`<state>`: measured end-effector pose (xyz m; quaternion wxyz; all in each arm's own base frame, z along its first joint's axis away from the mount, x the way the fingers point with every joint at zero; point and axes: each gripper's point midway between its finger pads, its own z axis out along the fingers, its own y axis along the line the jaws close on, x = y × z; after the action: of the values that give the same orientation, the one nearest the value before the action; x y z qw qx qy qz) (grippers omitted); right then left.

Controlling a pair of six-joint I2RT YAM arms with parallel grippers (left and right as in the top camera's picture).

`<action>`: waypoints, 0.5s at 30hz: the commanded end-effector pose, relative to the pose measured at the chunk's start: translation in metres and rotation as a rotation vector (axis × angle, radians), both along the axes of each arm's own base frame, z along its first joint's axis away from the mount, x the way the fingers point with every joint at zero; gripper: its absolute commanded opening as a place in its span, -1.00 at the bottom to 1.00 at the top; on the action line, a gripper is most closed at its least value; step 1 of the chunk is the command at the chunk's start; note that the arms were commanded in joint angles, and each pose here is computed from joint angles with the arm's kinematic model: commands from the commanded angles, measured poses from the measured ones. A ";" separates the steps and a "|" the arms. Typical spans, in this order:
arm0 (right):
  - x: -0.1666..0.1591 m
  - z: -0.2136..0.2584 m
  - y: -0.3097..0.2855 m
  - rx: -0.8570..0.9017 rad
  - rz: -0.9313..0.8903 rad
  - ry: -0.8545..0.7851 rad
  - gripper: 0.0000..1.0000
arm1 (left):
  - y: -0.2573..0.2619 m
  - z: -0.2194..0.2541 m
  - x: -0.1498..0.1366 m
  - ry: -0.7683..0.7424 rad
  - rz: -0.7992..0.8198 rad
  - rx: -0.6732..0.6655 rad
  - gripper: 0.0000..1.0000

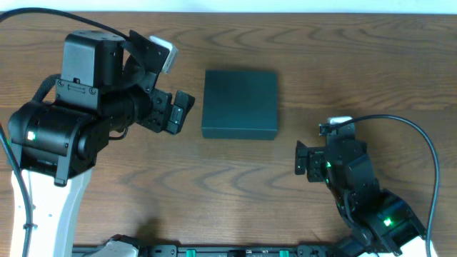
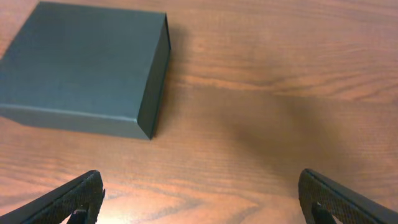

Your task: Pack container

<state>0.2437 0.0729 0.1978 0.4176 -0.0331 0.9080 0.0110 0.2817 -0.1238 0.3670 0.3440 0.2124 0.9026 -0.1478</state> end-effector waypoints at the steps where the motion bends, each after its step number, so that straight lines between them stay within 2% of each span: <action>1: -0.001 0.003 -0.004 -0.013 -0.009 -0.001 0.99 | 0.019 -0.003 0.007 -0.020 0.073 0.086 0.90; 7: -0.003 0.001 -0.006 -0.021 -0.009 0.013 0.98 | 0.053 0.004 0.011 -0.086 0.208 0.207 0.91; 15: -0.003 0.000 -0.006 -0.022 -0.009 0.015 0.98 | 0.103 0.012 -0.009 -0.133 0.372 0.205 0.91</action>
<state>0.2389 0.0702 0.1923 0.4043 -0.0364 0.9139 0.0041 0.2822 -0.0388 0.3785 0.3922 0.1069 0.9137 0.0025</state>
